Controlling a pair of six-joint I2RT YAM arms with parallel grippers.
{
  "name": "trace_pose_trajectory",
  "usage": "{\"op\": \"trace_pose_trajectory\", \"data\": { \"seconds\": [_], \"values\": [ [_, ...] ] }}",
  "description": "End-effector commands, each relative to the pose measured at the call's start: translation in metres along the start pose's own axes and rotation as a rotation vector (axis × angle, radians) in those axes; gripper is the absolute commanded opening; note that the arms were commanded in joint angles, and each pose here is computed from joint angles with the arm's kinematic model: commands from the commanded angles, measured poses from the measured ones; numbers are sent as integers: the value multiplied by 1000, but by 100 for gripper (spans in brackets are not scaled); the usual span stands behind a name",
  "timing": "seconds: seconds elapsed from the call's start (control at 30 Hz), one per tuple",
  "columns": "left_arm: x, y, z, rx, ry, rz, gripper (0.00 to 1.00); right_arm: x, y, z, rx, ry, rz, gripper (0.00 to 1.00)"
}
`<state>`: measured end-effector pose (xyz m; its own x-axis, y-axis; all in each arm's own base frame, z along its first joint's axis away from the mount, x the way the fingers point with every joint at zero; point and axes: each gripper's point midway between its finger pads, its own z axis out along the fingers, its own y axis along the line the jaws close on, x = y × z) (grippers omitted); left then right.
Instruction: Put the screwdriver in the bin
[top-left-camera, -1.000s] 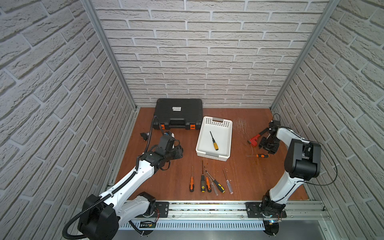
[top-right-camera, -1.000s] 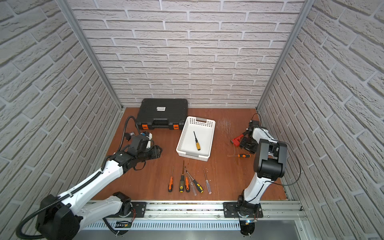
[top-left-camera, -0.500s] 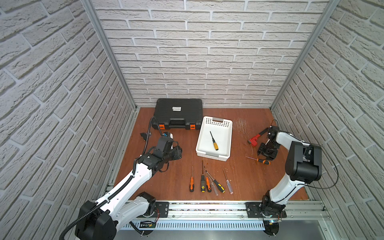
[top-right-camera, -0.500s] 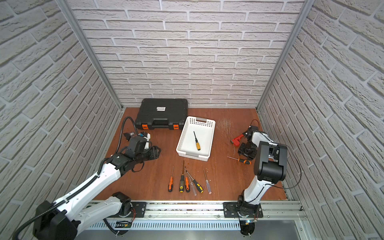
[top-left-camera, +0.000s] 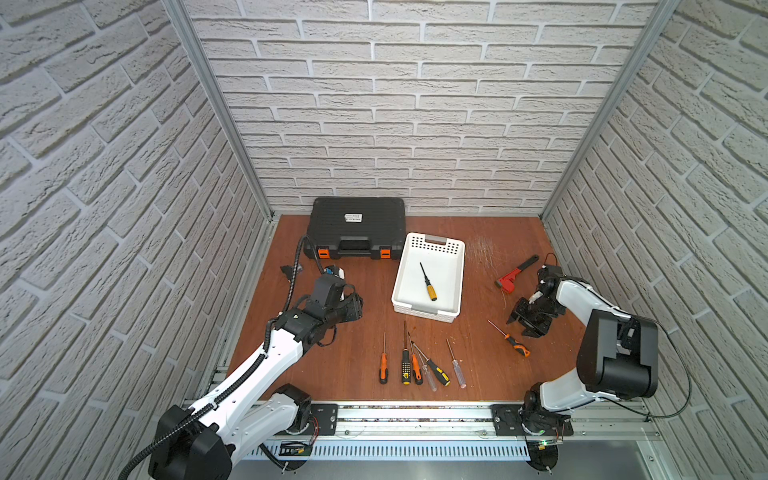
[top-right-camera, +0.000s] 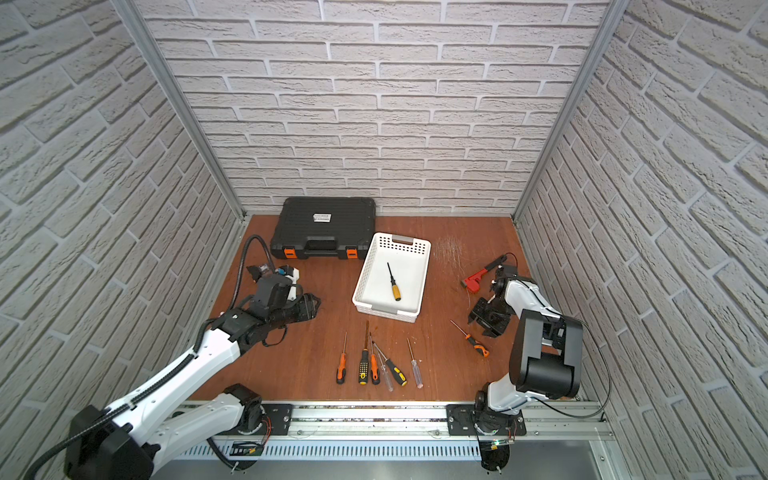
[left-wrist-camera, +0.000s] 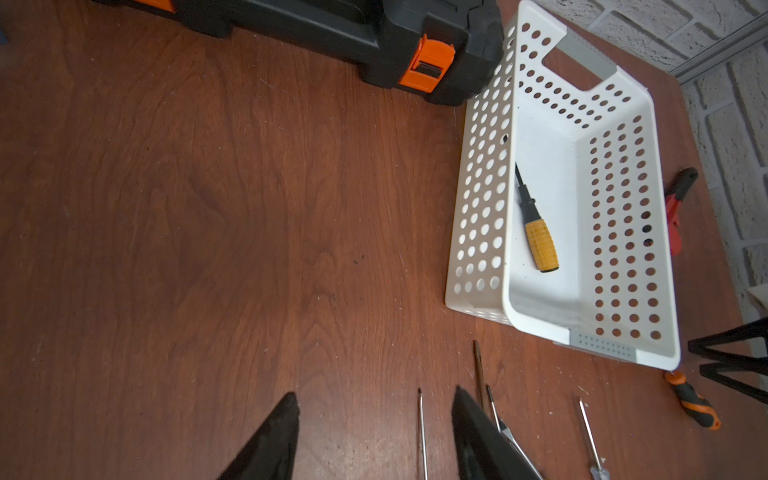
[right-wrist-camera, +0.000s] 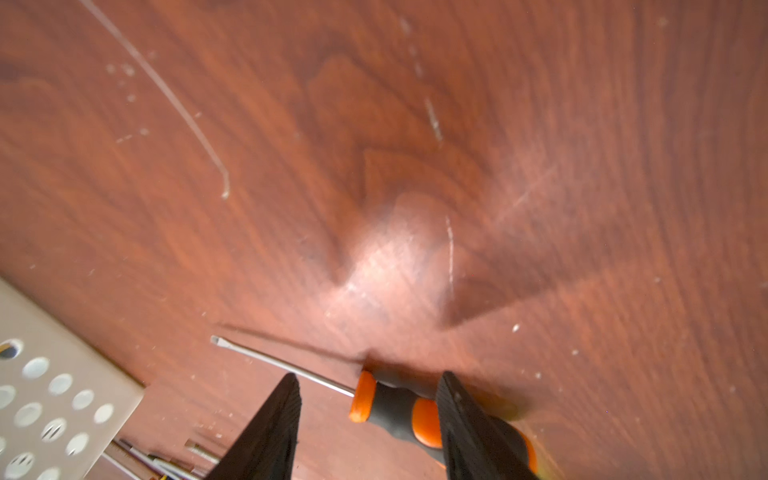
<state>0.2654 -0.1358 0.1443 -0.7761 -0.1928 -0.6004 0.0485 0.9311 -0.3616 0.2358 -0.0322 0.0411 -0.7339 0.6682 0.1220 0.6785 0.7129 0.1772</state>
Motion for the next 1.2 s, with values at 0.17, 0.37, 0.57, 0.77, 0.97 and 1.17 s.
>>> {"op": "trace_pose_trajectory", "data": {
  "seconds": [0.17, 0.37, 0.57, 0.77, 0.97, 1.17],
  "values": [
    [1, 6, 2, -17, -4, -6, 60, 35, 16, -39, 143, -34, -284, 60],
    [-3, 1, 7, -17, 13, -9, 60, 61, 31, -33, 195, -33, -439, 66],
    [-6, -1, 8, -12, 16, -30, 60, 74, 38, -21, 270, -28, -505, 68],
    [-5, -1, 8, -14, 18, -45, 60, 91, 44, -6, 305, -6, -551, 68],
    [-6, -1, 6, -18, 14, -50, 60, 115, 49, 11, 266, 16, -579, 68],
    [-7, -1, 6, -22, 22, -44, 60, 135, 46, 35, 265, 22, -590, 66]
  ]
}}
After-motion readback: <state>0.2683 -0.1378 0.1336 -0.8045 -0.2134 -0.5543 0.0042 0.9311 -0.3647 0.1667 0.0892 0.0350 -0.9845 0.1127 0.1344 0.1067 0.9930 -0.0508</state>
